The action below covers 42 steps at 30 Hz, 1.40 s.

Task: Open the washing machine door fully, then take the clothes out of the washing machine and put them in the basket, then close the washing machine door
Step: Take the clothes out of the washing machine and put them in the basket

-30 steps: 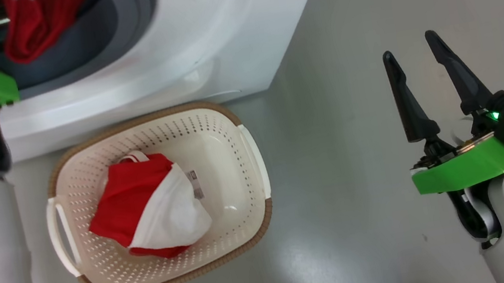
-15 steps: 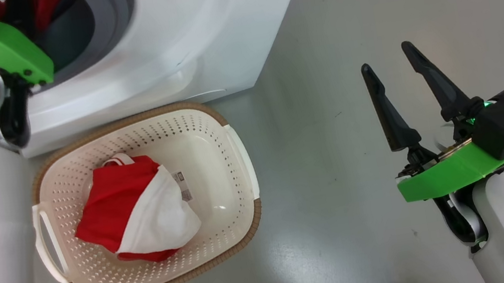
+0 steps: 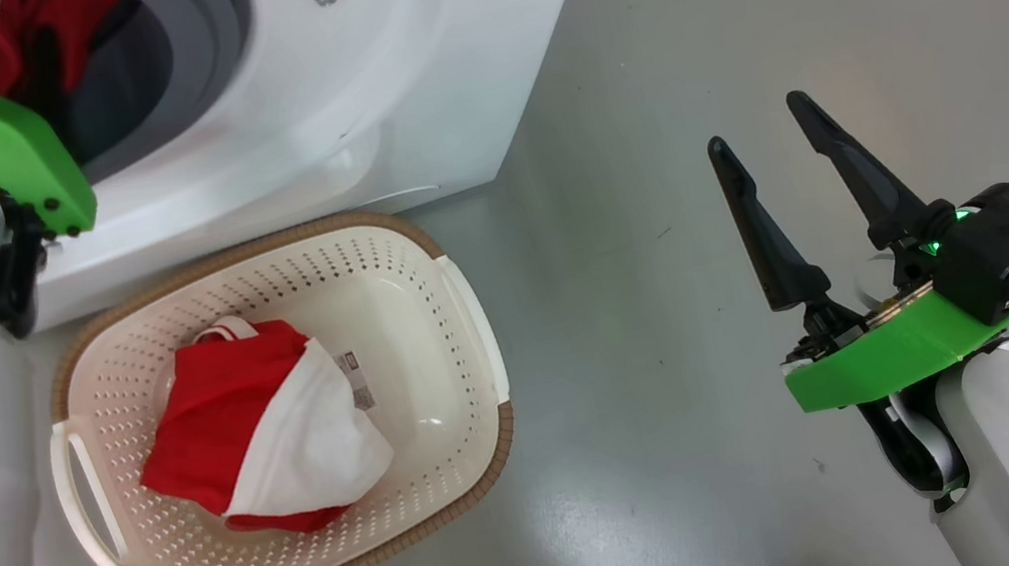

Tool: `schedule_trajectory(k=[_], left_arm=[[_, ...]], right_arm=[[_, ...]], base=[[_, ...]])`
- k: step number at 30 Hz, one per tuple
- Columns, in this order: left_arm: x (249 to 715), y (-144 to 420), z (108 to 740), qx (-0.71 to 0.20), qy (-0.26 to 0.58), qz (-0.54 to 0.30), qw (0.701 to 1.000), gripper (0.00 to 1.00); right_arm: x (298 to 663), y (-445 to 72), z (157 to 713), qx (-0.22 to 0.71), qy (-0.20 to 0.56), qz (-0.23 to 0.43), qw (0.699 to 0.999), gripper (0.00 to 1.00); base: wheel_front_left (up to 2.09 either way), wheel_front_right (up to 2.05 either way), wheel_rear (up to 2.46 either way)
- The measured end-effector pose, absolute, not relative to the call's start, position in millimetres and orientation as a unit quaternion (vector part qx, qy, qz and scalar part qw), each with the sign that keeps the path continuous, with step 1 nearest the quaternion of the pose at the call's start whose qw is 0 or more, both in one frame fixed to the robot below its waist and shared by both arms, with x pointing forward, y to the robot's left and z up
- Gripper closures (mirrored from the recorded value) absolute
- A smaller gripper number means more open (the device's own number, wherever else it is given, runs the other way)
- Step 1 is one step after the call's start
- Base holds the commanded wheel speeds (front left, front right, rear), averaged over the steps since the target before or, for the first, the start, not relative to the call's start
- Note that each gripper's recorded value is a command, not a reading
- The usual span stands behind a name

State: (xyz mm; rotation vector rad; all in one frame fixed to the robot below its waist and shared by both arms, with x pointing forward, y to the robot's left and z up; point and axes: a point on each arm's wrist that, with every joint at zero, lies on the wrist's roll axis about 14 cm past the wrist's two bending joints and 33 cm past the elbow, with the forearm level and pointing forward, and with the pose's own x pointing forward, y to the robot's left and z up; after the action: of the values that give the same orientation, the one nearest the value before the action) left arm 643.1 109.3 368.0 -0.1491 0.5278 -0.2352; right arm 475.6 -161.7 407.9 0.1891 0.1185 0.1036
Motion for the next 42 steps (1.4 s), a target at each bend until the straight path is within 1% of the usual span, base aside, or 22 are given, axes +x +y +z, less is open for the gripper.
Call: schedule_trajectory(k=[1, 4, 14, 23, 27, 35, 42], left_arm=[[643, 110, 367, -0.068, 0.261, -0.115, 0.956, 1.0], [644, 112, 371, -0.066, 0.25, -0.109, 0.96, 1.0], [650, 127, 421, -0.073, 0.124, -0.077, 0.987, 1.0], [628, 138, 441, -0.075, 0.081, -0.069, 0.991, 1.0], [616, 140, 461, -0.103, 0.048, -0.065, 0.991, 1.0], [580, 155, 485, -0.124, 0.001, -0.05, 0.991, 1.0], [549, 164, 496, -0.132, -0.018, -0.04, 0.99, 1.0]], right_arm=[[476, -162, 408, 0.094, 0.059, 0.051, 0.993, 0.0], [475, -162, 410, 0.095, 0.056, 0.051, 0.993, 0.0], [476, -159, 428, 0.098, 0.036, 0.057, 0.993, 0.0], [474, -153, 445, 0.1, 0.018, 0.067, 0.993, 0.0], [469, -149, 449, 0.102, 0.016, 0.073, 0.992, 0.0], [468, -142, 469, 0.101, -0.007, 0.085, 0.991, 0.0], [456, -139, 476, 0.104, -0.01, 0.088, 0.991, 0.0]], base=[[0.0, 0.0, 0.0], [0.0, 0.0, 0.0], [0.0, 0.0, 0.0], [0.0, 0.0, 0.0], [0.0, 0.0, 0.0], [0.0, 0.0, 0.0], [0.0, 0.0, 0.0]])
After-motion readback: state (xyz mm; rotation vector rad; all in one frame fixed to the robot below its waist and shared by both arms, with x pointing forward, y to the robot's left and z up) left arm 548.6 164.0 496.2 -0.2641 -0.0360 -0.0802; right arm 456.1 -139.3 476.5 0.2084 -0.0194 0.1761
